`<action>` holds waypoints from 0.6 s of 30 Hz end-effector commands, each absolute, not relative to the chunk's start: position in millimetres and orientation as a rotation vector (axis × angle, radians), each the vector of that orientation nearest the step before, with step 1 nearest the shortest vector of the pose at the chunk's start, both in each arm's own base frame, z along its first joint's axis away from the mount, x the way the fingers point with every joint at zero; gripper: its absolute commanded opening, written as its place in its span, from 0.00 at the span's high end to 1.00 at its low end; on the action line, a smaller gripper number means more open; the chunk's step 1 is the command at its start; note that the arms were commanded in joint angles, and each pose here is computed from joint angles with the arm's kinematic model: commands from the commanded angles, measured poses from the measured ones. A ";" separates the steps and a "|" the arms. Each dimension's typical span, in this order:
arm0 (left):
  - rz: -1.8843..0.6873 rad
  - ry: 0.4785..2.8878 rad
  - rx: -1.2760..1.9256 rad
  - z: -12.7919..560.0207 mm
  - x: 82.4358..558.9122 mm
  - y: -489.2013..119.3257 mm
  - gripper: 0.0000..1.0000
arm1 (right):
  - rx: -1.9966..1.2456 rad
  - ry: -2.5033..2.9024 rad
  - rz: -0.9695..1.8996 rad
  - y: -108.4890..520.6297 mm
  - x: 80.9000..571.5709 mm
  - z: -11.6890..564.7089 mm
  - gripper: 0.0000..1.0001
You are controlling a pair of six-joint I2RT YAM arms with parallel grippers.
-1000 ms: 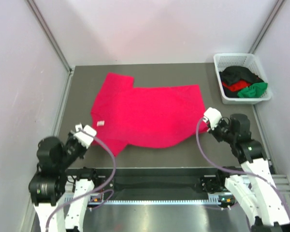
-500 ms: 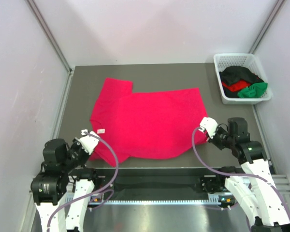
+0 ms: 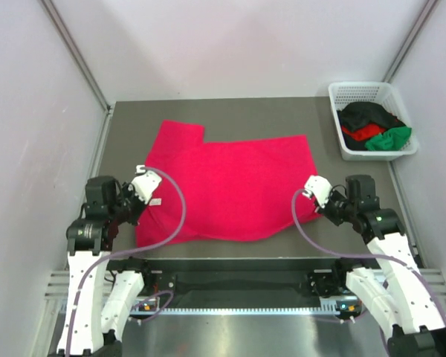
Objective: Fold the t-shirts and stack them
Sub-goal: Fold the tshirt
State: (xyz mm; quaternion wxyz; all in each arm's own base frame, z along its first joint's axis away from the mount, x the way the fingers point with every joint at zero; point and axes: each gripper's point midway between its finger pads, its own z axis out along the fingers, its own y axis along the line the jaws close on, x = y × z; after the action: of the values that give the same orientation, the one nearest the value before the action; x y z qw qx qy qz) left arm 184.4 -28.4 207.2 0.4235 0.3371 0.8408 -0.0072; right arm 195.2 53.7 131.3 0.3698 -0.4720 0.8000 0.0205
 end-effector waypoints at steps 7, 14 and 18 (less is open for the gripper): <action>0.024 2.008 0.855 220.6 270.6 -28.3 1.00 | -1.143 1.996 0.028 62.4 246.5 151.5 1.00; -0.008 2.017 0.855 214.6 302.9 -31.4 1.00 | -1.101 2.016 0.039 66.4 275.6 154.4 1.00; 0.003 1.999 0.842 216.4 325.3 -30.6 1.00 | -1.090 2.031 0.035 65.6 291.1 155.1 1.00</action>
State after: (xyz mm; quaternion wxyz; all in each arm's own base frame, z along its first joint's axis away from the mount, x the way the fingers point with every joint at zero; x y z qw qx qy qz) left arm 291.1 -28.2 179.4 0.4008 0.3401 0.8505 -0.0167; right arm 263.3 62.9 126.0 0.3591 -0.4435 0.8208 0.0268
